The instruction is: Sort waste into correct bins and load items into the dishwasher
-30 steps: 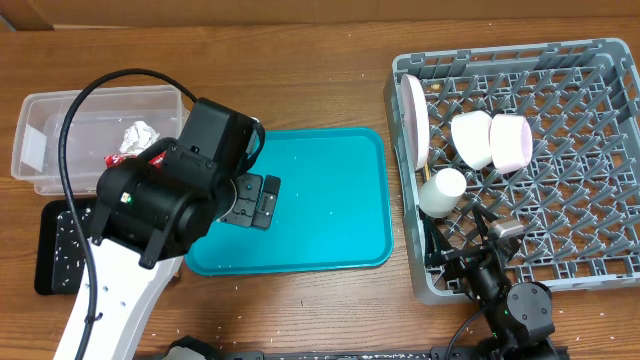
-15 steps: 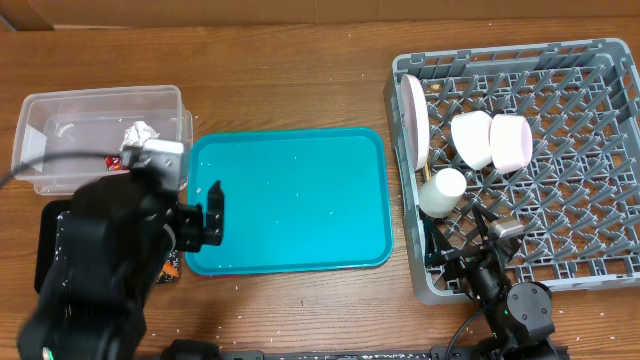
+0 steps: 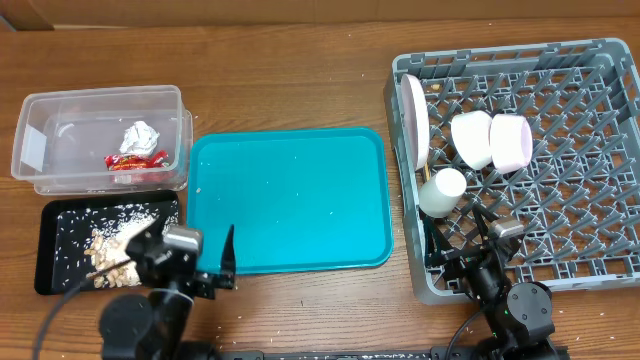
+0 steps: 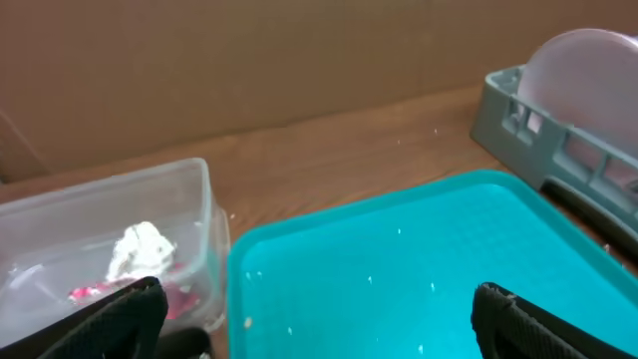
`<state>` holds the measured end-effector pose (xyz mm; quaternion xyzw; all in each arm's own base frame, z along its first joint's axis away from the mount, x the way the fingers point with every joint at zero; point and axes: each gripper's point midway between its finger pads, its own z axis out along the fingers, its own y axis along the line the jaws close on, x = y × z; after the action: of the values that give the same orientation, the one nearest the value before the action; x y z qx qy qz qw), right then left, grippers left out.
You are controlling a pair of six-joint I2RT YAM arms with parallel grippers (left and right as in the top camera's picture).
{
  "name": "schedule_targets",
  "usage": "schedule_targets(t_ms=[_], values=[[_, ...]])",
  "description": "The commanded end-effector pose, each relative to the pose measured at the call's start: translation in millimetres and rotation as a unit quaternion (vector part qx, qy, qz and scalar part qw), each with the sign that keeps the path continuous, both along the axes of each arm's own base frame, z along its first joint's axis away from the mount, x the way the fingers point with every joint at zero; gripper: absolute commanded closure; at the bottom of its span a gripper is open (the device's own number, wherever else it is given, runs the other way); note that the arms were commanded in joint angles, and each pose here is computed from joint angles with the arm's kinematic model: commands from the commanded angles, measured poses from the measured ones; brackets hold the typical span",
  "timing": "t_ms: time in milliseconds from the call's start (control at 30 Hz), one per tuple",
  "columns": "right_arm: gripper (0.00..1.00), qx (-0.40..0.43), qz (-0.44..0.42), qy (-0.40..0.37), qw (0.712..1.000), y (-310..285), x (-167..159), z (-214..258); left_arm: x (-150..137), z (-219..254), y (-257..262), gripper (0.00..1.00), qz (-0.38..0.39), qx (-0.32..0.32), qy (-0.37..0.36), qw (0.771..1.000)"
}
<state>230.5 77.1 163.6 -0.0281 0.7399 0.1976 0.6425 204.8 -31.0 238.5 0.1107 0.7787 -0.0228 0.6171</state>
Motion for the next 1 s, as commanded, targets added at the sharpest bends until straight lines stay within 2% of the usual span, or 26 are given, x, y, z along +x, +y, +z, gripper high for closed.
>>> schedule_targets(t_ms=[0,367,967], values=[[0.00,0.001,-0.001,-0.009,1.000,0,0,4,1,-28,-4,0.00,-0.014,0.005,-0.011,1.000],[0.00,0.001,-0.001,-0.009,1.000,0,0,4,25,-96,-11,0.00,-0.033,0.000,-0.009,0.999],[0.00,0.001,-0.001,-0.009,1.000,0,0,4,26,-93,-11,0.00,-0.031,0.001,-0.018,0.999]])
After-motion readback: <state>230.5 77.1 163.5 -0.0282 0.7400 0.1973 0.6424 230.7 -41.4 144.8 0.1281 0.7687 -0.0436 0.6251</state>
